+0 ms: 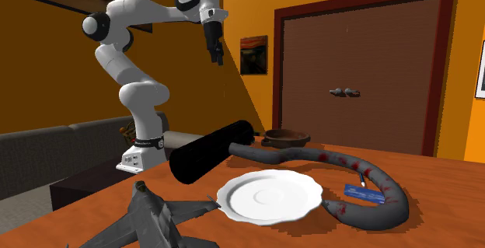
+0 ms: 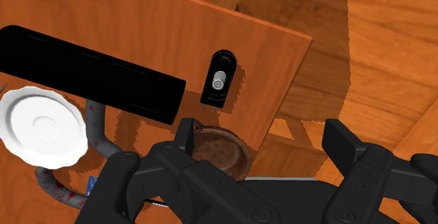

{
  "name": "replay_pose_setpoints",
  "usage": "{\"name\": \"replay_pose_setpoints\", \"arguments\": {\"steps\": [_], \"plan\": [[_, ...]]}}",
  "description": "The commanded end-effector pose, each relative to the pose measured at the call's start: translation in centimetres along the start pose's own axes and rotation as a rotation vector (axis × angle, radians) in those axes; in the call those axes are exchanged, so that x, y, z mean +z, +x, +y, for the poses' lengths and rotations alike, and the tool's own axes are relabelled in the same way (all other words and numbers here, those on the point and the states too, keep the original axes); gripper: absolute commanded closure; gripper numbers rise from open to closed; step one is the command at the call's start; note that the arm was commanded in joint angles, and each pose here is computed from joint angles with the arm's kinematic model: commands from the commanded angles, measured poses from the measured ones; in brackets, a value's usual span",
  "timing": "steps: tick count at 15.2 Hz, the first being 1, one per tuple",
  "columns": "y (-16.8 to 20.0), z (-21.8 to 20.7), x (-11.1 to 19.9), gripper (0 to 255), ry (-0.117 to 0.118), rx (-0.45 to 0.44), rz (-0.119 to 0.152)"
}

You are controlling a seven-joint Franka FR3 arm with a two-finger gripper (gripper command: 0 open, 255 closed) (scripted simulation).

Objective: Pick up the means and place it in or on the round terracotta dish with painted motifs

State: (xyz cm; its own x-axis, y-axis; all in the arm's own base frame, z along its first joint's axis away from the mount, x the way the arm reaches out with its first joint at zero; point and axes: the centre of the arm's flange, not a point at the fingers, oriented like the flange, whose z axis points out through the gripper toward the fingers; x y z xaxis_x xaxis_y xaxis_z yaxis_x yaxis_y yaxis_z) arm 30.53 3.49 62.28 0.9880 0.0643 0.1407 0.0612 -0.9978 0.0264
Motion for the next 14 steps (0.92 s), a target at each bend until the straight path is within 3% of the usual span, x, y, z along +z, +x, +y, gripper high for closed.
{"name": "replay_pose_setpoints", "arguments": {"steps": [1,14], "plan": [[0.0,0.0,0.0,0,0.0,0.0,0.0],[6.6,2.2,16.4,0,0.015,0.051,-0.106]]}}
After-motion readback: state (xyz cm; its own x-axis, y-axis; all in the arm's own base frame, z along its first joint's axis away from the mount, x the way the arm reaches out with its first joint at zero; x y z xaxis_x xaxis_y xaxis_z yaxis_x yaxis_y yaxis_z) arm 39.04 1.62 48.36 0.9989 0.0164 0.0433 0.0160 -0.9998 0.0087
